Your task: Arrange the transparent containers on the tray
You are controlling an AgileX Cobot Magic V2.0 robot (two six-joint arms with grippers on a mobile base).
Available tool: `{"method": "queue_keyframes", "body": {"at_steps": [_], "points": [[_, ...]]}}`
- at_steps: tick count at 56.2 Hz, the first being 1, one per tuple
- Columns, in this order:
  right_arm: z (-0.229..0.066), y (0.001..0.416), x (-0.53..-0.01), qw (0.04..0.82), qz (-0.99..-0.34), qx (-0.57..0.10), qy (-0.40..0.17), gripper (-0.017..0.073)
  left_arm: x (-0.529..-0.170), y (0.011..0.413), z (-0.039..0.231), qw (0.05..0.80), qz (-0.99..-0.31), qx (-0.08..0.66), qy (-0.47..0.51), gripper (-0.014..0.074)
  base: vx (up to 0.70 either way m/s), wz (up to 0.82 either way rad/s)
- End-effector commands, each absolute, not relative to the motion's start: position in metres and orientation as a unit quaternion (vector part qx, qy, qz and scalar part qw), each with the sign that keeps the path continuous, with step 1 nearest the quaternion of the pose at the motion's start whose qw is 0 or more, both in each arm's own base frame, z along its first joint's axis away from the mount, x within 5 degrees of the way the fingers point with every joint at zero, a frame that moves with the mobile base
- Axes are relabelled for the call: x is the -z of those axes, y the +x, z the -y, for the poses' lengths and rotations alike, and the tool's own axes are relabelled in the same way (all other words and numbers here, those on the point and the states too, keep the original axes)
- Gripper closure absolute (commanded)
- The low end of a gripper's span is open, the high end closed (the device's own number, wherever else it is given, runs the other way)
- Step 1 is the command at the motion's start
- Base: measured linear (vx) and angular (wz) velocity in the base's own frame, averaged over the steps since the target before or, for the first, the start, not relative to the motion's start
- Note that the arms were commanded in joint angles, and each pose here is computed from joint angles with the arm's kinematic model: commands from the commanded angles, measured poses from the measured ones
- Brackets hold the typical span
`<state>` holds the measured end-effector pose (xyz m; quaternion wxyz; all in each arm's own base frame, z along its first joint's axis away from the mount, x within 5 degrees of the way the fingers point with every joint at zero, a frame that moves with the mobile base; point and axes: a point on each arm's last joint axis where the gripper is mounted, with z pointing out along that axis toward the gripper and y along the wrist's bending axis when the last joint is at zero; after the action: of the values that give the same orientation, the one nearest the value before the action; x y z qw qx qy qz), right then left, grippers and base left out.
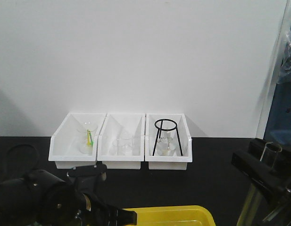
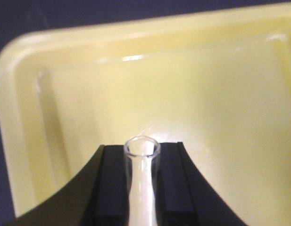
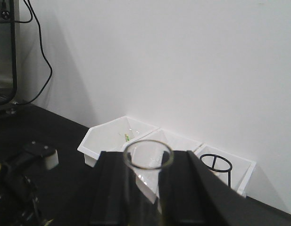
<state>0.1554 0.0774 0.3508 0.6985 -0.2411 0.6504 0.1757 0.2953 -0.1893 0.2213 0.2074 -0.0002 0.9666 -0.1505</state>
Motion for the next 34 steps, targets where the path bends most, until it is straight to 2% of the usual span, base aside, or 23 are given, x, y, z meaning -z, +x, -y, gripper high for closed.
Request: {"method": "queue_keyframes", "body": {"at_steps": [1, 17, 34], "points": [[-0.079, 0.152, -0.365, 0.715, -0.626, -0.194, -0.243, 0.0571, -0.229, 0.304, 0.197, 0.235, -0.956, 0.177, -0.011, 0.0594, 0.0, 0.0], [-0.079, 0.152, -0.364, 0.715, -0.627, -0.194, -0.242, 0.0571, -0.199, 0.315, 0.199, 0.213, -0.963, 0.164, -0.022, 0.059, 0.0, 0.0], [-0.078, 0.153, -0.364, 0.714, -0.63, -0.19, -0.24, 0.0571, -0.185, 0.329, 0.176, 0.187, -0.968, 0.149, -0.069, 0.057, 0.0, 0.0]]}}
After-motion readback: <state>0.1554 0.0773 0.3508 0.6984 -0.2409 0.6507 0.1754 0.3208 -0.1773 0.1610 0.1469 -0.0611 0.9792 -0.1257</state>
